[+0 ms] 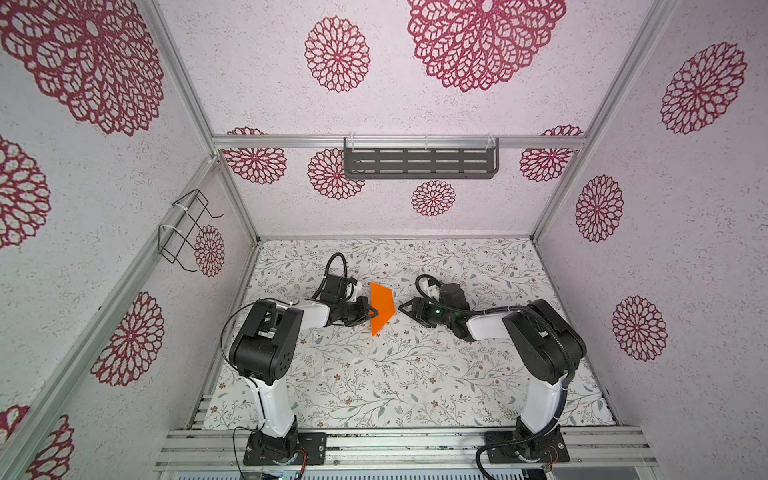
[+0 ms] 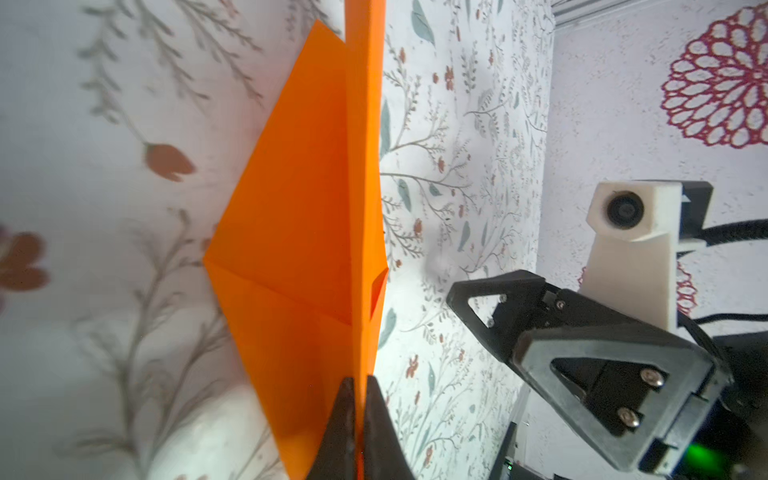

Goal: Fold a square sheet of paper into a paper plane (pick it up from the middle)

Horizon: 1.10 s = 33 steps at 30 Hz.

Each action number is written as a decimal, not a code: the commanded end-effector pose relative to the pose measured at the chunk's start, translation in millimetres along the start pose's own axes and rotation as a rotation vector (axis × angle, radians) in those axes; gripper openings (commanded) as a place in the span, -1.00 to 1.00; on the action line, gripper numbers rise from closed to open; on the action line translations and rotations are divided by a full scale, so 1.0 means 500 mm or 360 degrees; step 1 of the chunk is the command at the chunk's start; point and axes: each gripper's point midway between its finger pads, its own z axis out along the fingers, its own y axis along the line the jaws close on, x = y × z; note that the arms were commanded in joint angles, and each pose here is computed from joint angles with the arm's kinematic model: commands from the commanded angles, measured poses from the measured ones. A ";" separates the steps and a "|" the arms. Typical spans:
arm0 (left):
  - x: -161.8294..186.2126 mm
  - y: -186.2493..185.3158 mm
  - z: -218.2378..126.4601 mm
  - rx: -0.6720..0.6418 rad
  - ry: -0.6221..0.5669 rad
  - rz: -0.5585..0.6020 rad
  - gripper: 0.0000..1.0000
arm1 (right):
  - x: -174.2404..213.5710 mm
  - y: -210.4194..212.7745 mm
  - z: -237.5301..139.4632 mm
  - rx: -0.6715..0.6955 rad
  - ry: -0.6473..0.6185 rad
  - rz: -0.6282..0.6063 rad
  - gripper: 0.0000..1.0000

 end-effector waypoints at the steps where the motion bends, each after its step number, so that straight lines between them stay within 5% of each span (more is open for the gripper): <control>1: -0.009 -0.075 0.002 0.0225 0.0010 0.0032 -0.87 | -0.006 0.039 -0.010 -0.0107 -0.0019 -0.0012 0.29; 6: -0.005 -0.111 0.002 0.0390 0.0027 -0.0005 -0.87 | 0.002 0.050 -0.004 -0.0188 0.0031 0.0065 0.33; 16: 0.005 -0.096 0.018 0.0370 0.0098 -0.0011 -0.88 | -0.022 0.081 -0.010 -0.0433 -0.0036 0.0148 0.26; 23: 0.028 -0.071 0.032 0.0272 0.0191 0.0011 -0.88 | -0.033 0.077 -0.022 -0.0497 -0.0085 0.0173 -0.05; 33: 0.055 -0.036 0.070 0.0156 0.0309 0.0000 -0.86 | -0.006 0.007 0.008 -0.0322 -0.0018 0.0229 -0.46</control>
